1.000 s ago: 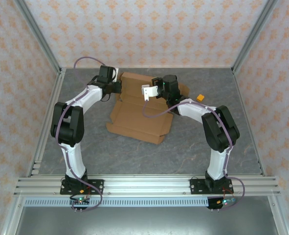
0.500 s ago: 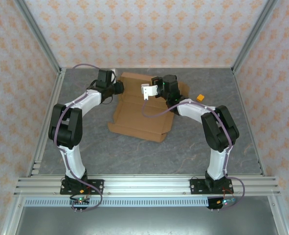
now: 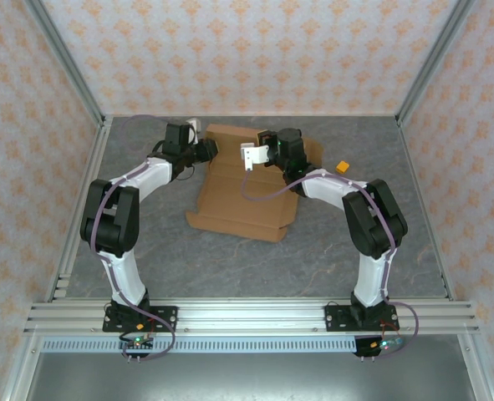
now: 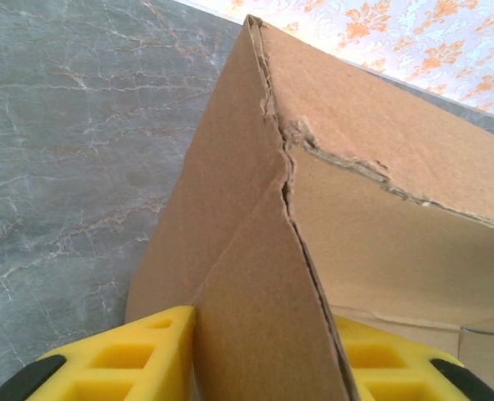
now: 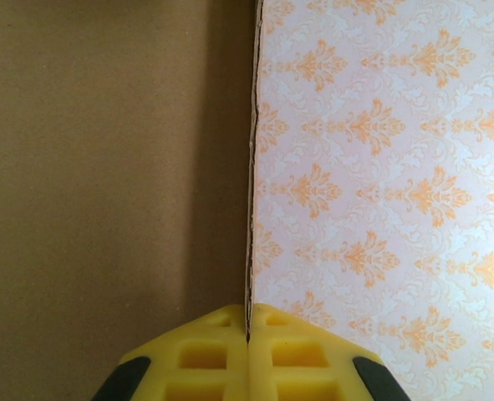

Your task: Fold the paper box

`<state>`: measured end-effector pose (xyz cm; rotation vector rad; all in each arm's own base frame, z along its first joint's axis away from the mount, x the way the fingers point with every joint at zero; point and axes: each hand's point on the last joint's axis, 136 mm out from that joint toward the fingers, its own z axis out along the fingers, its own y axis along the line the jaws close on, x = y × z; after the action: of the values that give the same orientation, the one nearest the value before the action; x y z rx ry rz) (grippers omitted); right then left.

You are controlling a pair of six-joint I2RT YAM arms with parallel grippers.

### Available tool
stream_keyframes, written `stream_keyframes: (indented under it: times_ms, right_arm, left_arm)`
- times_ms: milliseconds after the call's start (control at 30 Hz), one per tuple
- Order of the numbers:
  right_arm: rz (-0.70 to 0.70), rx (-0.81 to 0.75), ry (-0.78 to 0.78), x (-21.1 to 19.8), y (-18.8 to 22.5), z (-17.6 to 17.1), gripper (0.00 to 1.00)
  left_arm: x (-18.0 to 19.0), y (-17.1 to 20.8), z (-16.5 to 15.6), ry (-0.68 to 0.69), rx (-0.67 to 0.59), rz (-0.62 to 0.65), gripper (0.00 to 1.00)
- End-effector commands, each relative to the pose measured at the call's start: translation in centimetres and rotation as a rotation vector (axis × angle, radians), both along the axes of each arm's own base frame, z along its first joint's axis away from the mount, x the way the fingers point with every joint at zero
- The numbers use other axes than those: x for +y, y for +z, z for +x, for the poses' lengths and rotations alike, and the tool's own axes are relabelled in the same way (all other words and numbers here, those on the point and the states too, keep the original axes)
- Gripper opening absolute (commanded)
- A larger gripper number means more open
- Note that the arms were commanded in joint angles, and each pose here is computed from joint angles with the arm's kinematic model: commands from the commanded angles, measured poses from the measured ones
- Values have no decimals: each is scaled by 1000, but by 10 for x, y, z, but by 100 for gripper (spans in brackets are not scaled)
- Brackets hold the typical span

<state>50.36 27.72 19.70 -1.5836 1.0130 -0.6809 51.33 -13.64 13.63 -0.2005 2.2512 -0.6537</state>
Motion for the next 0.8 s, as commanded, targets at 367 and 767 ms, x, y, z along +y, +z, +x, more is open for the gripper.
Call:
stream_keyframes:
  times_ms: [367,767]
  right_arm:
    - [18,8,17,8,0,-4,0]
    - [22,4,22,11,1,1,0]
  left_arm:
    - [53,-4,-50,93,21,233,62]
    - [26,-54,-97,24,160,57,60]
